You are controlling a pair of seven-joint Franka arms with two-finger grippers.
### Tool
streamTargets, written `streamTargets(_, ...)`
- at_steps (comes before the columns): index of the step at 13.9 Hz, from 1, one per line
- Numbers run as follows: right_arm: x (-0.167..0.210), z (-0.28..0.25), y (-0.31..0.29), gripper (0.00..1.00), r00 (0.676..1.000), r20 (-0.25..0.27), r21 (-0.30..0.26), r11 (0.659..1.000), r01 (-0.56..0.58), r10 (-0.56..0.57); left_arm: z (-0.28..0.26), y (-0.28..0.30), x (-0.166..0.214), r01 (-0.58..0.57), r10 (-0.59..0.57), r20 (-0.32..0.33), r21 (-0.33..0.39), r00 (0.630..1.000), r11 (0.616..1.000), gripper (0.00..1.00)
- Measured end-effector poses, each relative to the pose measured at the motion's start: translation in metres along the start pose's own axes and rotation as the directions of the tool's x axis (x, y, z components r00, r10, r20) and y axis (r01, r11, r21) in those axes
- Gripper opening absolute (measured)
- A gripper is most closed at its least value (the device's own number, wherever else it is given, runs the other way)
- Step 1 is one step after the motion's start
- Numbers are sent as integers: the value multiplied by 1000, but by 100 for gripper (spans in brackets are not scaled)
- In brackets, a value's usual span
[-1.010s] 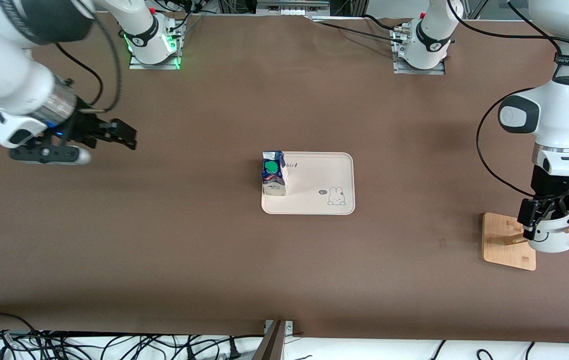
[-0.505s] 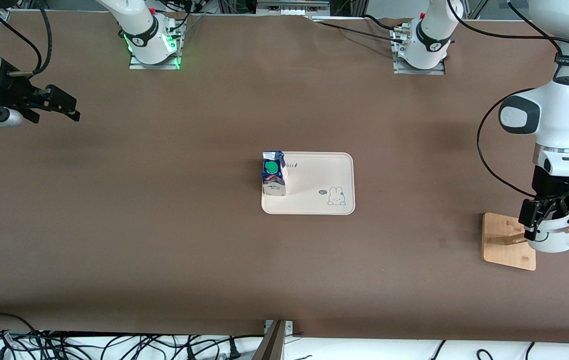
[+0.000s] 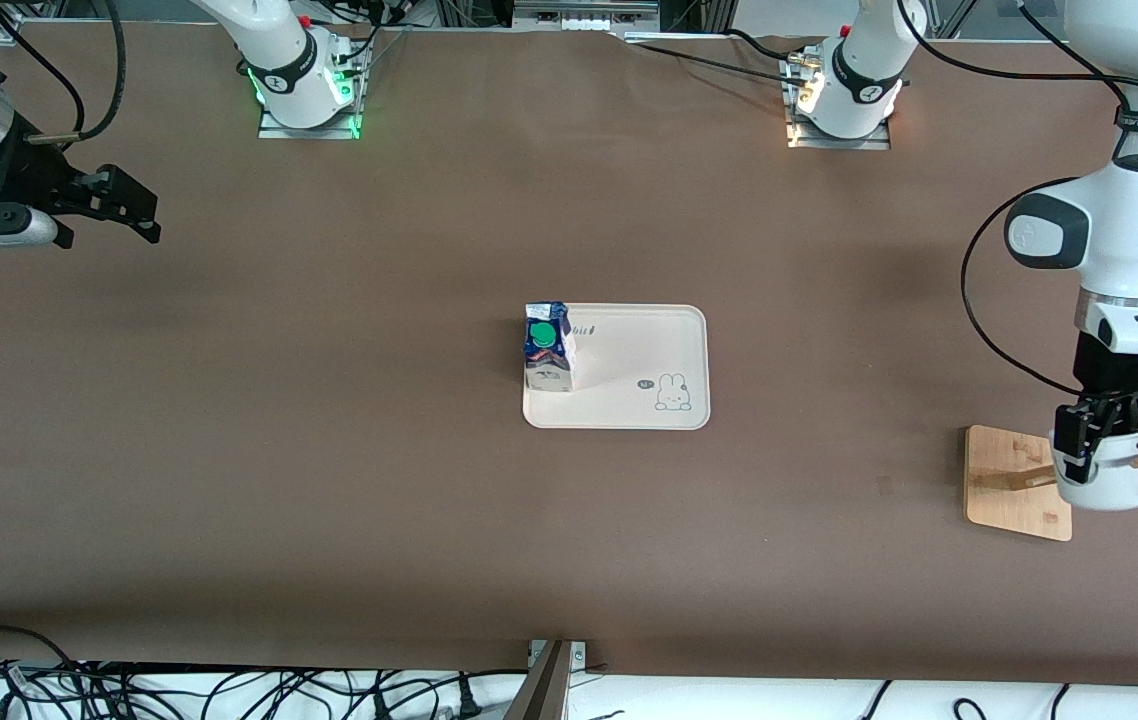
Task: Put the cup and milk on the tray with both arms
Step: 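Grasp the white mug on the wooden stand with the left gripper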
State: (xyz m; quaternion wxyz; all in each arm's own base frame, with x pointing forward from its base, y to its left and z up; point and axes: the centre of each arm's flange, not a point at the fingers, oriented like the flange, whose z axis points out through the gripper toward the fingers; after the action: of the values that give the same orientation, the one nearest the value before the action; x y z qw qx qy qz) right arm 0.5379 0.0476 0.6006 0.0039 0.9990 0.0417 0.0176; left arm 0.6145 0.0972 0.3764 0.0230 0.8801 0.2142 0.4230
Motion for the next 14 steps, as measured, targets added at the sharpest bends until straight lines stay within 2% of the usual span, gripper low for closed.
streamTargets(1,1,0,-1,100,1000,0,-1,1000,3,-3,1,0,-1,0,0,2,1,1000,1000,59)
streamTargets(2,2,1,-1,100,1000,1,-2,1000,3,-3,2,-1,-2,0,0,4,2,1000,1000,52)
streamTargets(4,3,5,0,100,1000,9,-3,1000,0,0,2,2,-3,-2,2,6,-2,1000,1000,30)
streamTargets(6,7,7,2,100,1000,6,-3,1000,-4,4,2,8,-6,-6,7,10,-11,1000,1000,11)
streamTargets(11,18,3,1,100,1000,-14,-6,1000,-4,4,3,12,-8,-10,10,15,-15,1000,1000,8)
streamTargets(14,19,4,1,100,1000,-11,-6,1000,-4,3,0,33,-13,-23,24,16,-51,1000,998,8)
